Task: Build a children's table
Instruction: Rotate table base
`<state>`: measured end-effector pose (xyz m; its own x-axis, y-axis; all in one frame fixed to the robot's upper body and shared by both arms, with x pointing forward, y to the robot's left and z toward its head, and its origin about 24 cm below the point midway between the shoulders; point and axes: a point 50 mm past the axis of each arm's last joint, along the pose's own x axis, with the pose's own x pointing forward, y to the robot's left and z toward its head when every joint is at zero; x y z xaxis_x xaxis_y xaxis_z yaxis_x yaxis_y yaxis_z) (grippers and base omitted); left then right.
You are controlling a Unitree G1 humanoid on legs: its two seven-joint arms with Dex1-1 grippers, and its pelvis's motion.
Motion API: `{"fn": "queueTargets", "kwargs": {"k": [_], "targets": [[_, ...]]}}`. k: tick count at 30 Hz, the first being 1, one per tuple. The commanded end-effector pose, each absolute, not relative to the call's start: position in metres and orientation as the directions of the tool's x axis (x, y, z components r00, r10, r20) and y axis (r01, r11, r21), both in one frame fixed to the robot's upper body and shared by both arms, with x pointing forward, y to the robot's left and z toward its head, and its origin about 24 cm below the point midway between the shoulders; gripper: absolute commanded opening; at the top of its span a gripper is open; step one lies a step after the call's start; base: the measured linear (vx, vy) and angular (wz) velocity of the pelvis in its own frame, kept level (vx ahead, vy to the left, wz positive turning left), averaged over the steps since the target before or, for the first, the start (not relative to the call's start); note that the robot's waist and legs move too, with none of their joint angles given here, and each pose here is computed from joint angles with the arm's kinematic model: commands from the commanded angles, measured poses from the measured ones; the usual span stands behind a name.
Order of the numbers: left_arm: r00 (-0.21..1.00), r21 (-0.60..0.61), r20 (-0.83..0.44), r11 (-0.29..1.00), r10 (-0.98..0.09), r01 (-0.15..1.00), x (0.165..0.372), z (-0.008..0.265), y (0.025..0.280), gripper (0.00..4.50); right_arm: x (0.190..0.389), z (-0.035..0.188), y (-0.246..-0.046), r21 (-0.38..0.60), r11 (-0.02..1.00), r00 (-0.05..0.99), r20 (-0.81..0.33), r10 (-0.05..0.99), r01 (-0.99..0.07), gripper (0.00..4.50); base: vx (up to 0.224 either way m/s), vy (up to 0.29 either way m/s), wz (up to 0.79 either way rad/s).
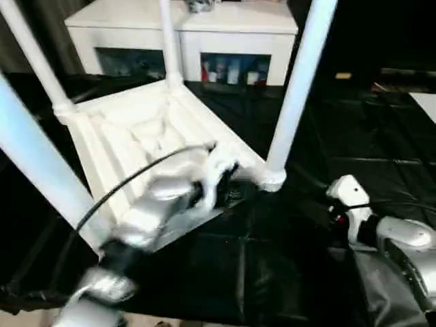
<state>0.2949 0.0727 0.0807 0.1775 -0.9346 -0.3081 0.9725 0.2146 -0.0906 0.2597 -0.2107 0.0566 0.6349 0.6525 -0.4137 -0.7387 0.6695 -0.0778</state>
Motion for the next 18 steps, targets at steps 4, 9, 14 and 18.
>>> {"fn": "queueTargets", "kwargs": {"k": [4,9,14,18], "targets": [[0.201,-0.003,-0.526,0.238,-0.826,0.971,0.295,0.063,0.085,1.63,0.264,0.062,-0.197,-0.092,0.624,0.601,-0.407,0.688,-0.776,3.75,0.000,0.000,0.00],[0.300,0.069,-0.559,0.317,-0.773,0.946,0.304,0.063,0.082,1.63,0.264,0.060,-0.193,-0.105,0.616,0.598,-0.414,0.686,-0.780,3.75,0.000,0.000,0.00],[0.474,0.178,-0.532,0.455,-0.701,0.873,0.324,0.065,0.073,1.63,0.267,0.059,-0.193,-0.133,0.638,0.629,-0.408,0.662,-0.758,3.75,0.000,0.000,0.00],[0.576,0.258,-0.499,0.524,-0.647,0.812,0.338,0.069,0.071,1.63,0.271,0.061,-0.196,-0.160,0.663,0.662,-0.401,0.633,-0.731,3.75,0.000,0.000,0.00]]}}
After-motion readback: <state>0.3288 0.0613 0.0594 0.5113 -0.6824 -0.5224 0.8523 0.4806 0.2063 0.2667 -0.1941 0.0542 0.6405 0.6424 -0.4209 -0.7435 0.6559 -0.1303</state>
